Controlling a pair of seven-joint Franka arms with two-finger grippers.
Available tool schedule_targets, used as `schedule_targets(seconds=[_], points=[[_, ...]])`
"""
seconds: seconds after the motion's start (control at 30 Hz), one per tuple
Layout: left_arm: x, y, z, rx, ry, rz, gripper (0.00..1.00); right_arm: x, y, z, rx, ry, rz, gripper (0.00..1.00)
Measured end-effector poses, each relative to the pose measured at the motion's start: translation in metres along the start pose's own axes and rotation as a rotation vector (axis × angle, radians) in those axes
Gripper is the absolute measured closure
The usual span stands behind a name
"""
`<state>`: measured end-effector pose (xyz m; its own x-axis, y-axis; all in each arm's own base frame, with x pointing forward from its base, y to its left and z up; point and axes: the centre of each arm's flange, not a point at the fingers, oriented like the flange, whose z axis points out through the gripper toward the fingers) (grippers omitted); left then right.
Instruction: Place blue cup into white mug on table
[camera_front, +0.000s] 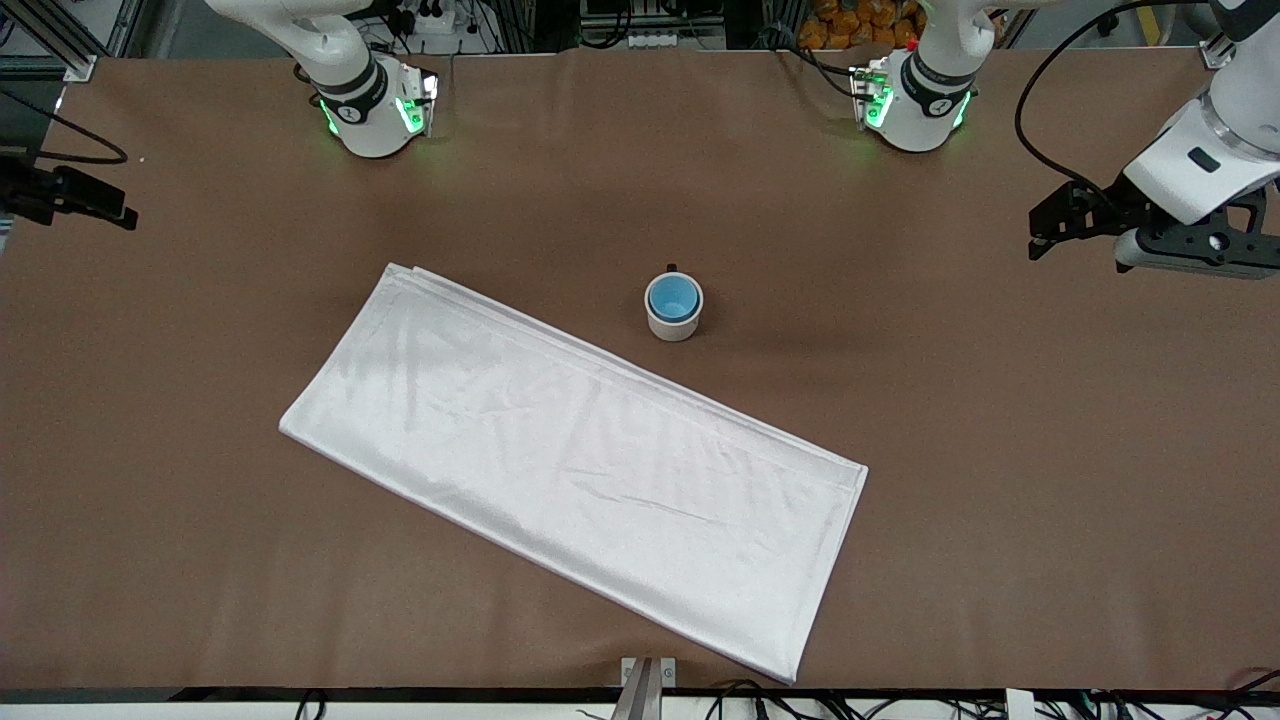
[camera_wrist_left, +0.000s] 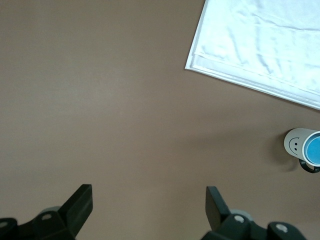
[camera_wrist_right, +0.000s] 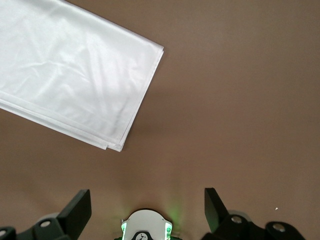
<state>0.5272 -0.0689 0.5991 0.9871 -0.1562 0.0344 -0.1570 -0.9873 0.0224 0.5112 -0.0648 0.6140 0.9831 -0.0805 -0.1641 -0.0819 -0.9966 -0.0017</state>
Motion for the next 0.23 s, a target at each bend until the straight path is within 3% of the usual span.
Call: schedule_targets(seconds=[0.23], points=[[0.0, -0.0006, 0.0001, 0.004, 0.0, -0.024, 0.0, 0.0001, -0.0038, -0.0001, -0.002, 0.0, -0.005, 0.0]])
